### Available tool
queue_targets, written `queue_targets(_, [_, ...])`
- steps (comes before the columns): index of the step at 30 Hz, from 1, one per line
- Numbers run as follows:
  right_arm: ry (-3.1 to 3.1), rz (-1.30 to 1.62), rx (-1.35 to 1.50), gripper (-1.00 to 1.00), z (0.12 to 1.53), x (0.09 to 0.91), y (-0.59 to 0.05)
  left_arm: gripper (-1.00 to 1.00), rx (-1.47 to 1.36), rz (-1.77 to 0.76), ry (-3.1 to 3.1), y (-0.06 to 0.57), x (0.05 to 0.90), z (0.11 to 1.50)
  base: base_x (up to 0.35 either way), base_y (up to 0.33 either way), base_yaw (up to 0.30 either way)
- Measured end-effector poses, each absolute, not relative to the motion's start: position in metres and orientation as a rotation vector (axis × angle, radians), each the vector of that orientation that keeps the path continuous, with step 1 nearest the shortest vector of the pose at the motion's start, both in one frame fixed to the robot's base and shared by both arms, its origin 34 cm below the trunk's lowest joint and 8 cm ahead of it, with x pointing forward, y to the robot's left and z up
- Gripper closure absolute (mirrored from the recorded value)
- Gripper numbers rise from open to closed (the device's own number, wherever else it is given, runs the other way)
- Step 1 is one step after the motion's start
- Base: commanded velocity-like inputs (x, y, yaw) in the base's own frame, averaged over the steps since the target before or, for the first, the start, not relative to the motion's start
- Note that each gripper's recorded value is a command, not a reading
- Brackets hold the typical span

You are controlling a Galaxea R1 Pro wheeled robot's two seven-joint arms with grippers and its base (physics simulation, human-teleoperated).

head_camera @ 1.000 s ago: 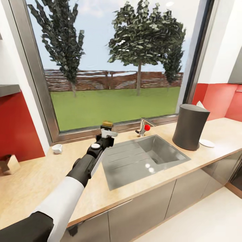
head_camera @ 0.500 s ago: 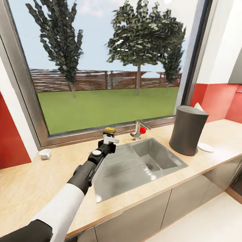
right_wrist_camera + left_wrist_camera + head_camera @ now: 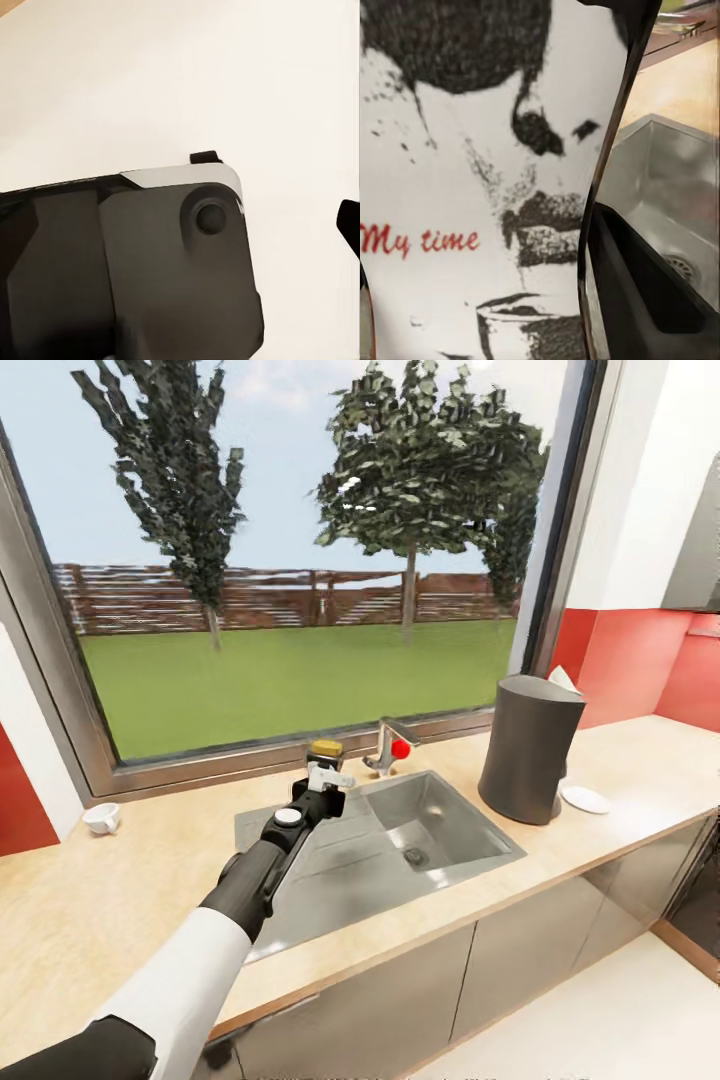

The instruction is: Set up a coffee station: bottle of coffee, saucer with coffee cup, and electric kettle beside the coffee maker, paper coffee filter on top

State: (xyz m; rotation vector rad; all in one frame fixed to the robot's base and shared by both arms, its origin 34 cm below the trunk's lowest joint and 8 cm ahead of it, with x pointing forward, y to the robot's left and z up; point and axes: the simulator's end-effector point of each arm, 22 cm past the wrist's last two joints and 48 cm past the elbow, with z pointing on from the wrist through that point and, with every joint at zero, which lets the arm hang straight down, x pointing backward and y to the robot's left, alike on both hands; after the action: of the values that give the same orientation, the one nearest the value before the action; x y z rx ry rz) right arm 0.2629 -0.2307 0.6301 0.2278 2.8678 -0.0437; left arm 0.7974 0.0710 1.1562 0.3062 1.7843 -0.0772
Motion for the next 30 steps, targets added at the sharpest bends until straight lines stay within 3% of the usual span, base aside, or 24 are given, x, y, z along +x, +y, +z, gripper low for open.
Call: queue_targets(30, [2.883,-0.046,0.227,-1.0,0.628,0.257,-0.231,1.0,0.305,-0.083,1.81,0.07,0.796,1.138,-0.063,-0.272,0.0])
